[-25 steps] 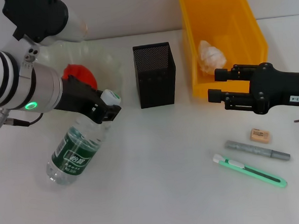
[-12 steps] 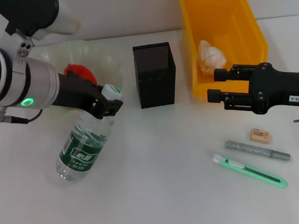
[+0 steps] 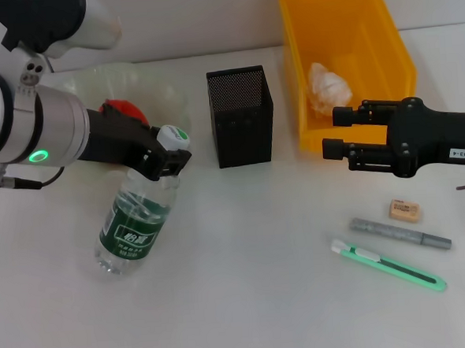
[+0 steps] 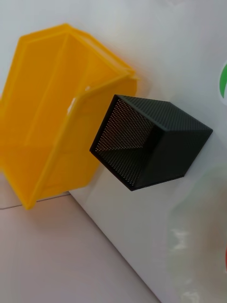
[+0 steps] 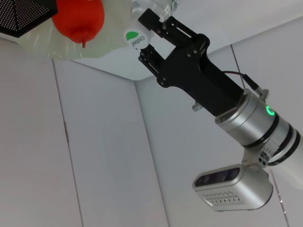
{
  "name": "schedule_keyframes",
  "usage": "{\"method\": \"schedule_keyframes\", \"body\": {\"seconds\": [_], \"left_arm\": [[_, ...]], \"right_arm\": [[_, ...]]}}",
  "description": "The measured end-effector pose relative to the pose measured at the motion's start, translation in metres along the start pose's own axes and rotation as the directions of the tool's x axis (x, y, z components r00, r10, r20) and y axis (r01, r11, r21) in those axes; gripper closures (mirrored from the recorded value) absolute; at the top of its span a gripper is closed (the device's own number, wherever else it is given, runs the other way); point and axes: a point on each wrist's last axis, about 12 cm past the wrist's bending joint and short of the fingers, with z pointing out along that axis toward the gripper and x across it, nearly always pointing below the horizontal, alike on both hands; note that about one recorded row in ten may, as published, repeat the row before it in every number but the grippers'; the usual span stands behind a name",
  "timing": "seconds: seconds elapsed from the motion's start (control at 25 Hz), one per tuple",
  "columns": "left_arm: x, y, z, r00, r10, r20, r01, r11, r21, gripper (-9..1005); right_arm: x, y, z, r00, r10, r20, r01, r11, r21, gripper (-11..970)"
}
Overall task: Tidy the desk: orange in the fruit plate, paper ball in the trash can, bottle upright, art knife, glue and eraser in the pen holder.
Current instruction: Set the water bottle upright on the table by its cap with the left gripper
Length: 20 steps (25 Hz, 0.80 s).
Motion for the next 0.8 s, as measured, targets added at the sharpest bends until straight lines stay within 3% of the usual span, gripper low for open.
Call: {"method": "schedule_keyframes", "body": {"seconds": [0.8], "left_arm": [[-0.0018, 0.002, -0.0053, 1.0, -0.003, 0.028, 0.003, 1.0, -0.018, 556]], "right_arm": [[-0.0016, -0.0011, 0.0024, 1.0, -0.005, -0.002, 0.005, 1.0, 0.0, 323]]}}
